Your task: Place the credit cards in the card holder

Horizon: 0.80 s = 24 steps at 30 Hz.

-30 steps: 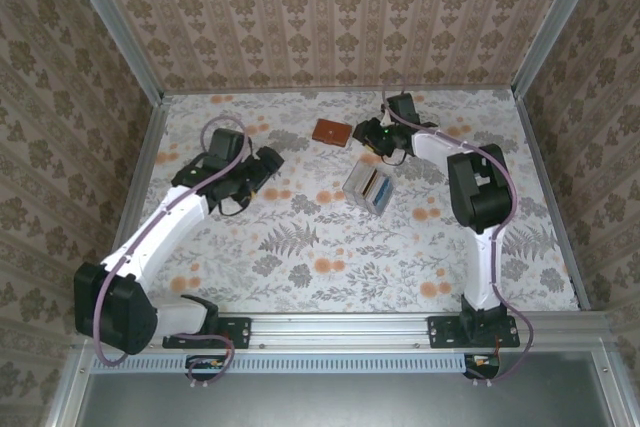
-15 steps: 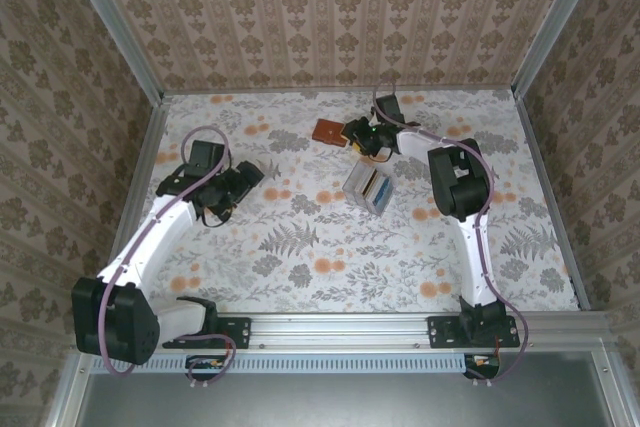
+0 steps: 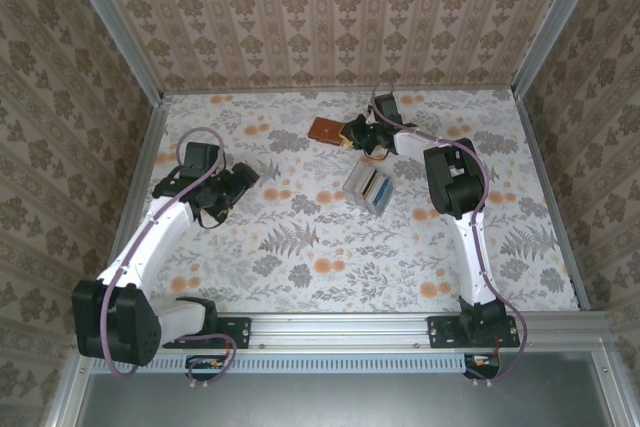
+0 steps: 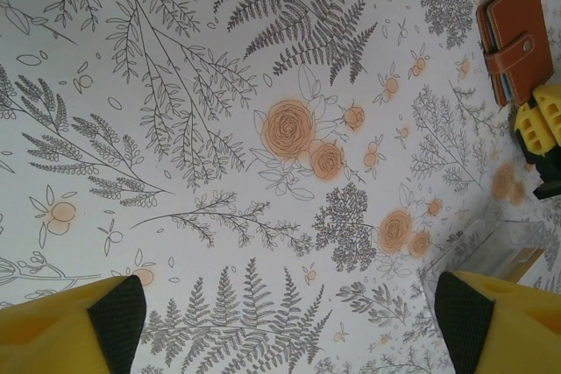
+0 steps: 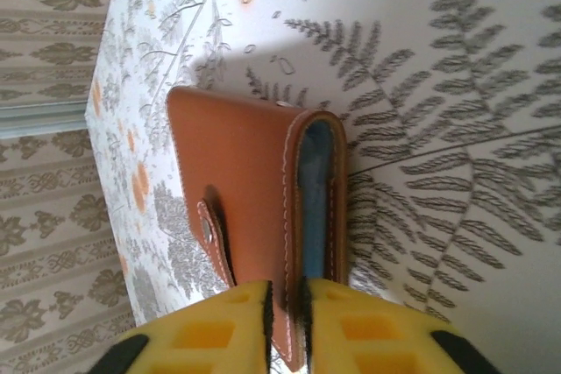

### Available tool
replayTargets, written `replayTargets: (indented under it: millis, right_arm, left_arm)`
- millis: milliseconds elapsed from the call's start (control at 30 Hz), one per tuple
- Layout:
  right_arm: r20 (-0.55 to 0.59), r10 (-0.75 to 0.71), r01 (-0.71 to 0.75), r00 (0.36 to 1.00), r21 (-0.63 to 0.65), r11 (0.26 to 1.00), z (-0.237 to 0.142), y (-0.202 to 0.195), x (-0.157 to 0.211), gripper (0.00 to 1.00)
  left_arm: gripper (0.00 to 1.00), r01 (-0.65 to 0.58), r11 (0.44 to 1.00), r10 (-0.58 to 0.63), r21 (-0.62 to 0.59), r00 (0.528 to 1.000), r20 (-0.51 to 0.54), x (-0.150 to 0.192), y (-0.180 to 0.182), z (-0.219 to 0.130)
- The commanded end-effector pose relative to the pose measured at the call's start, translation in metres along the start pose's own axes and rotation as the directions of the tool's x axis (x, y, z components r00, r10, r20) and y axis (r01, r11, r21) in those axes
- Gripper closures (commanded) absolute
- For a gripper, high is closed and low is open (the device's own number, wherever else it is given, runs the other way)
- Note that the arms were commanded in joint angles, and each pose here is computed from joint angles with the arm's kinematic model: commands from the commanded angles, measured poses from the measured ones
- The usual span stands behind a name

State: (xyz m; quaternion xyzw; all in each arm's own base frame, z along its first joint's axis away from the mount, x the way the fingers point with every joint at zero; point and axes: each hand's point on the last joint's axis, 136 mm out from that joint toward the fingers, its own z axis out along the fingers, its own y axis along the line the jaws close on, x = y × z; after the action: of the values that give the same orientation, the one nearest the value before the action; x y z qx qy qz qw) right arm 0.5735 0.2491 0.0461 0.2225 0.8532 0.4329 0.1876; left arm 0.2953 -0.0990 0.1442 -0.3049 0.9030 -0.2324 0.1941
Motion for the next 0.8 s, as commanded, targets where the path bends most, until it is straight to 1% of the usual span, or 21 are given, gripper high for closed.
replayTargets:
  millis: [0, 67, 100, 167, 300, 433, 467, 533, 567, 633, 700, 767]
  right_arm:
    - [-0.017, -0.021, 0.02, 1.0, -0.089, 0.996, 0.003, 0.017, 0.004, 0.88]
    - [-0.021, -0.016, 0.013, 1.0, -0.145, 0.989, -0.001, 0.028, 0.003, 0.96]
    - [-0.02, -0.021, 0.017, 1.0, -0.188, 0.982, -0.006, 0.038, 0.003, 0.98]
    - [-0.017, -0.035, 0.03, 0.999, -0.234, 0.972, -0.016, 0.052, 0.006, 0.98]
    - [-0.033, -0.112, 0.095, 0.993, -0.322, 0.942, -0.043, 0.087, 0.021, 0.99]
    - [-0.027, -0.229, 0.201, 0.973, -0.384, 0.901, -0.081, 0.113, 0.048, 1.0]
    - [-0.032, -0.264, 0.23, 0.964, -0.393, 0.89, -0.09, 0.118, 0.057, 1.0]
    - [-0.06, -0.316, 0.264, 0.947, -0.417, 0.87, -0.106, 0.127, 0.073, 1.0]
    - [-0.074, -0.349, 0.285, 0.934, -0.434, 0.855, -0.116, 0.132, 0.082, 1.0]
    - [-0.094, -0.412, 0.334, 0.907, -0.438, 0.835, -0.133, 0.133, 0.102, 1.0]
    - [-0.11, -0.5, 0.417, 0.859, -0.415, 0.808, -0.149, 0.129, 0.124, 1.0]
    - [-0.15, -0.563, 0.48, 0.813, -0.376, 0.793, -0.161, 0.121, 0.144, 1.0]
  left_arm:
    - [0.12, -0.025, 1.0, 0.025, 0.003, 1.0, -0.006, 0.0, 0.004, 0.0]
    - [0.12, -0.052, 0.999, 0.052, 0.002, 0.999, 0.003, -0.002, 0.004, 0.0]
    - [0.12, -0.065, 0.998, 0.065, 0.0, 0.998, 0.012, -0.003, 0.004, 0.0]
    - [0.11, -0.09, 0.996, 0.089, 0.027, 0.996, 0.018, -0.005, -0.001, 0.001]
    - [0.04, -0.165, 0.974, 0.167, 0.155, 0.986, -0.003, -0.009, -0.023, -0.002]
    - [0.03, -0.266, 0.94, 0.265, 0.215, 0.964, 0.035, -0.023, -0.043, -0.01]
    - [0.03, -0.291, 0.923, 0.292, 0.25, 0.956, 0.032, -0.024, -0.051, -0.013]
    - [0.02, -0.327, 0.873, 0.346, 0.362, 0.938, 0.013, -0.021, -0.072, -0.018]
    - [0.0, -0.339, 0.838, 0.371, 0.429, 0.928, 0.008, -0.018, -0.084, -0.021]
    - [0.0, -0.354, 0.758, 0.423, 0.549, 0.906, 0.001, -0.011, -0.107, -0.03]
    - [0.0, -0.401, 0.694, 0.48, 0.598, 0.877, 0.031, -0.006, -0.12, -0.039]
    - [0.0, -0.463, 0.663, 0.535, 0.588, 0.843, 0.06, 0.0, -0.121, -0.042]
